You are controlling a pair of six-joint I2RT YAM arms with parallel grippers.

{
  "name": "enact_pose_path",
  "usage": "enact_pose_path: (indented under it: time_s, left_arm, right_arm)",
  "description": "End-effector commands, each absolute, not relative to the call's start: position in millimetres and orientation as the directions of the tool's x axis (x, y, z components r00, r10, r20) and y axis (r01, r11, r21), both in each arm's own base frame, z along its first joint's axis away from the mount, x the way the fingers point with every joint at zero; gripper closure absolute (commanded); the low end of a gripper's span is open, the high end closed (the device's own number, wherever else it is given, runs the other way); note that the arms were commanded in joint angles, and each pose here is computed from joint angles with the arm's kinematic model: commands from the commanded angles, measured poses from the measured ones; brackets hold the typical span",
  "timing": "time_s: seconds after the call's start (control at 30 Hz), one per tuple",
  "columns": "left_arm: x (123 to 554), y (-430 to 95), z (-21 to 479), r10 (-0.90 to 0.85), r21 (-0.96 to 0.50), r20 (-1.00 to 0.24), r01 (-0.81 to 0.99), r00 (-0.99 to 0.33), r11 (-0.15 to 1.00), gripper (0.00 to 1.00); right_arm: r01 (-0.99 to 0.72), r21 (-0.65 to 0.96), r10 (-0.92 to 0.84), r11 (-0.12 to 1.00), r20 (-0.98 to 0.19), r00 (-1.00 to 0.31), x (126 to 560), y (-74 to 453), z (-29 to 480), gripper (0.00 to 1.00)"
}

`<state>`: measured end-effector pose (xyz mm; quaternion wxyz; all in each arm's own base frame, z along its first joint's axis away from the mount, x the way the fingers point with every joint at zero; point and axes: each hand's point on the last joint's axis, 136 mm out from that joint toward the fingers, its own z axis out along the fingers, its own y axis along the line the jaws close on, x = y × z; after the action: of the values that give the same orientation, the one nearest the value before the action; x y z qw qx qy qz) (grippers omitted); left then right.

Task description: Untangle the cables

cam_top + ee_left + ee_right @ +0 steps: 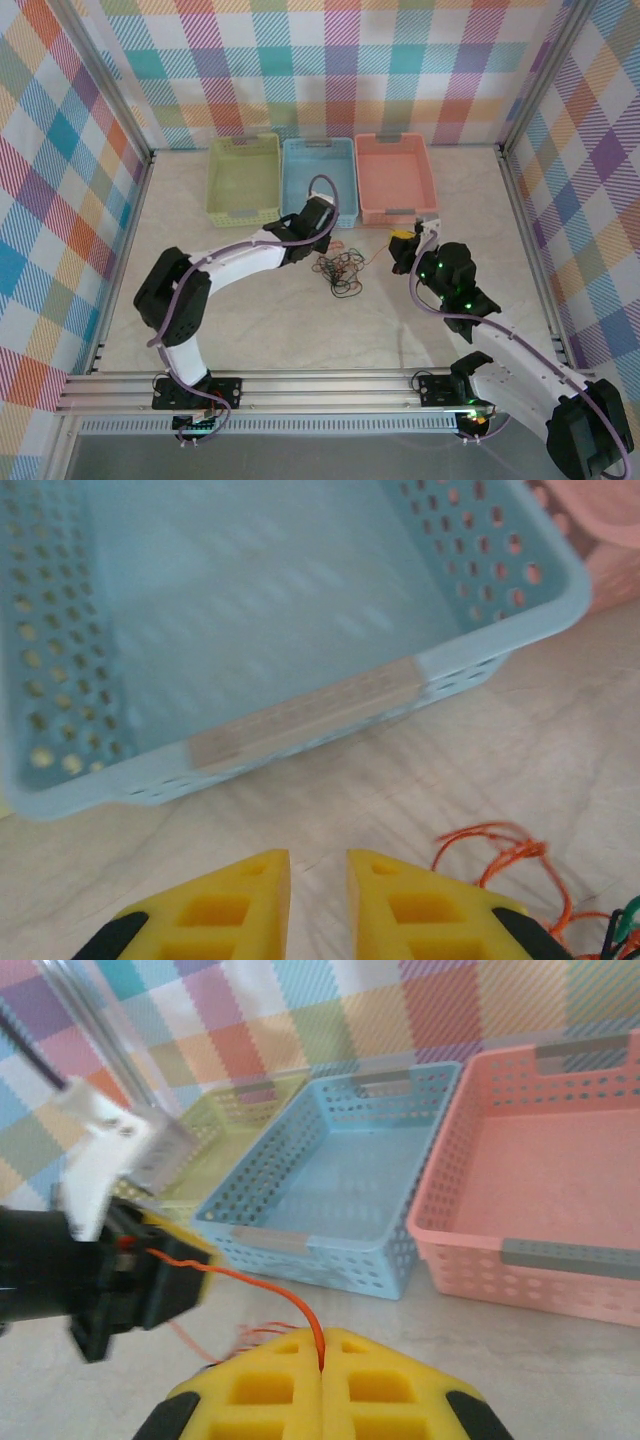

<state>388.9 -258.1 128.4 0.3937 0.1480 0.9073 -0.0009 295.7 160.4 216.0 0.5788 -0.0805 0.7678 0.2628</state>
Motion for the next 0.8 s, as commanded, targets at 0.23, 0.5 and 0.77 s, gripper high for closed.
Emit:
enact_pose_path:
  time_s: [0.23,0.5,0.77]
  left_arm:
    - [365,-186,132,0.181,0.115,-0.685,0.141,-0.705,0.983,0.78]
    - [354,-146,149,0.106,0.097,-0.712,0.052,-0.695,0.994,0.78]
    - [351,-142,152,0.06,0.02,-0.71,0.065,-0.701,0.998,0.78]
  right_arm:
    - [-0.073,0.315,0.269,0.946,-0.892,-0.364,322,106,182,1.0]
    - [0.111,0.341,0.357,0.934,-0.855,-0.376,325,73,164,1.0]
    - [0.015,0.373,0.351,0.928,-0.858,-0.375,326,88,171,1.0]
